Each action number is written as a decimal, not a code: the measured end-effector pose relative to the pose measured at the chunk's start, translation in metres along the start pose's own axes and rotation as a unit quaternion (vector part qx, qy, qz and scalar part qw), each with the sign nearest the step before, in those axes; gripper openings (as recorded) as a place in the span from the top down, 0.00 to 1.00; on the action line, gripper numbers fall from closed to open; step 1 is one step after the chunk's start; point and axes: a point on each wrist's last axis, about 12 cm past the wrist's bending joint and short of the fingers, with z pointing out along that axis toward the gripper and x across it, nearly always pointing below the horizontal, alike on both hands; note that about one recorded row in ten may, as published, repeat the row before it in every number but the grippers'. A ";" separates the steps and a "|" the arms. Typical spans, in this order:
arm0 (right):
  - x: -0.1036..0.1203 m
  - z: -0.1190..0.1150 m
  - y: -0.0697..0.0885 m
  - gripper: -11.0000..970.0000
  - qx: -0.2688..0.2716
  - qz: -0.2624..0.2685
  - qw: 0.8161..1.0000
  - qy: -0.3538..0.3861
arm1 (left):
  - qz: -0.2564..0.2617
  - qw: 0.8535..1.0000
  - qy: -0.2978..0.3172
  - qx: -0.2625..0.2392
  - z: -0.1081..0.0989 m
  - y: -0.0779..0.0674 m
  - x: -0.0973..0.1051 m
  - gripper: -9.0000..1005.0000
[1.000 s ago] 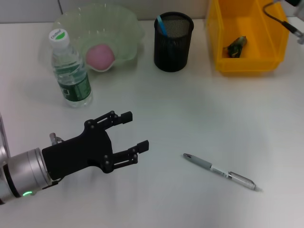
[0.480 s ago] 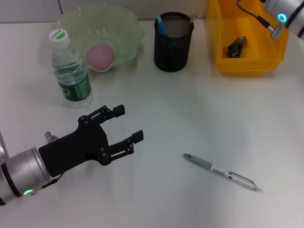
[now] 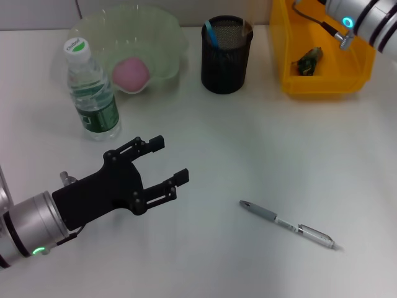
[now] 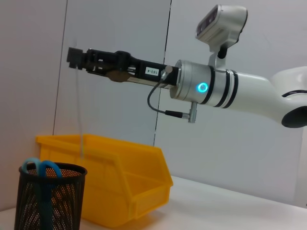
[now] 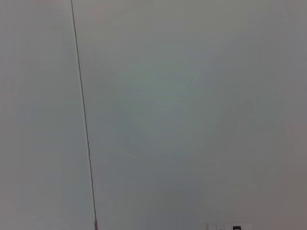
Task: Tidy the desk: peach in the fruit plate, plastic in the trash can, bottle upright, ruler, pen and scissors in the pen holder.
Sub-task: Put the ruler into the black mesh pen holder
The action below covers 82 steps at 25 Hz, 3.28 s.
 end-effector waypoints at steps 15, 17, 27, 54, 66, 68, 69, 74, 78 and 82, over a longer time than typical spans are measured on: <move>0.000 0.016 0.012 0.57 -0.019 -0.018 0.999 0.022 | -0.009 1.000 -0.004 0.002 0.003 -0.003 0.001 0.21; 0.000 0.018 0.012 0.57 -0.018 -0.021 0.999 0.028 | -0.008 1.000 -0.006 -0.001 0.003 -0.003 0.001 0.21; 0.002 0.019 0.015 0.57 -0.025 -0.024 0.999 0.036 | -0.015 1.000 -0.014 -0.017 0.001 -0.003 0.002 0.21; 0.004 0.019 0.017 0.56 -0.030 -0.025 0.998 0.039 | -0.020 0.999 -0.021 -0.031 -0.003 -0.002 0.003 0.21; 0.002 0.017 0.014 0.56 -0.028 -0.023 0.999 0.036 | -0.024 0.999 -0.023 -0.029 -0.003 -0.002 0.002 0.21; 0.002 0.017 0.014 0.56 -0.028 -0.024 0.999 0.036 | -0.024 0.999 -0.023 -0.029 -0.003 -0.002 0.002 0.21; 0.002 0.017 0.014 0.56 -0.028 -0.024 0.999 0.036 | -0.023 0.999 -0.023 -0.029 -0.003 -0.002 0.002 0.21; 0.001 0.017 0.014 0.56 -0.028 -0.025 0.999 0.034 | -0.021 0.999 -0.024 -0.026 -0.001 -0.001 0.000 0.21; 0.002 0.015 0.012 0.56 -0.025 -0.029 0.999 0.033 | -0.023 0.999 -0.024 -0.024 -0.001 -0.001 0.000 0.21; 0.000 0.013 0.012 0.55 -0.028 -0.030 0.999 0.025 | -0.029 0.999 -0.029 -0.022 -0.002 -0.002 -0.001 0.21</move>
